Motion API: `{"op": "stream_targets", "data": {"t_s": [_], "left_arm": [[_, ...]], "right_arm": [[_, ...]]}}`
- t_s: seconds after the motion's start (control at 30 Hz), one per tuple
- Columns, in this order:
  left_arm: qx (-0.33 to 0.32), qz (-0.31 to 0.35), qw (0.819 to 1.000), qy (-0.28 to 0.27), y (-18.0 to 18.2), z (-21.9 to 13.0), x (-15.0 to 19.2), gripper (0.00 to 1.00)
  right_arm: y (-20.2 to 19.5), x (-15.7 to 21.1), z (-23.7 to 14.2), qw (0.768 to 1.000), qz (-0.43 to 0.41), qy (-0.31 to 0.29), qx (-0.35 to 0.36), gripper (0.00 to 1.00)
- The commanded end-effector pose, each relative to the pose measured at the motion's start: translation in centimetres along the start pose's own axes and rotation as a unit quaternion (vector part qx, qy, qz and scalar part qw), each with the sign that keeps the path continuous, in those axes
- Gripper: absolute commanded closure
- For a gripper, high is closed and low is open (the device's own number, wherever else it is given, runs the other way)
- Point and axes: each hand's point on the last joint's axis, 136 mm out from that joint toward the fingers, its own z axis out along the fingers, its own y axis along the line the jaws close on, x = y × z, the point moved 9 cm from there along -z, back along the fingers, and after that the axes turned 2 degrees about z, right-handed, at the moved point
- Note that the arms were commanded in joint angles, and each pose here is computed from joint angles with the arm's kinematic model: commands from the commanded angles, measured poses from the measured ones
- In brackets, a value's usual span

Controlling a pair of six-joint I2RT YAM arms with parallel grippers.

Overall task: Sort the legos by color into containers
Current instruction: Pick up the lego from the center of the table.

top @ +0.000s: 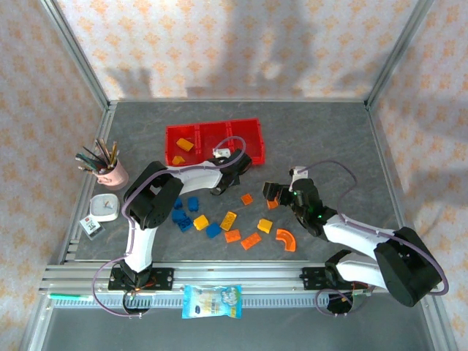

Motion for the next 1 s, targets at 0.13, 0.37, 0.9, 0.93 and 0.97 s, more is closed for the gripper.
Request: {"op": "stream_targets", "data": {"t_s": [0.13, 0.37, 0.9, 0.93, 0.97], "left_arm": [[-0.012, 0.04, 0.999, 0.02, 0.2, -0.3, 1.0, 0.65], [0.007, 0.052, 0.998, 0.017, -0.2, -1.9, 1.2, 0.75], [0.074, 0.027, 0.997, -0.028, 3.1, -9.6, 1.6, 0.81], [0.072, 0.023, 0.996, -0.037, 3.4, -10.1, 1.1, 0.82], [0.071, 0.017, 0.996, -0.048, 3.8, -10.6, 0.5, 0.82]], "right_arm": [[-0.2, -0.2, 0.0, 1.0, -0.004, -0.013, 0.006, 0.0], [-0.2, -0.3, -0.3, 1.0, -0.007, -0.013, 0.004, 0.0], [3.0, -1.8, -0.5, 0.996, -0.01, 0.041, -0.081, 0.0], [3.5, -2.0, -0.5, 0.995, -0.01, 0.043, -0.088, 0.0], [3.7, -2.1, -0.5, 0.995, -0.008, 0.045, -0.091, 0.0]]}}
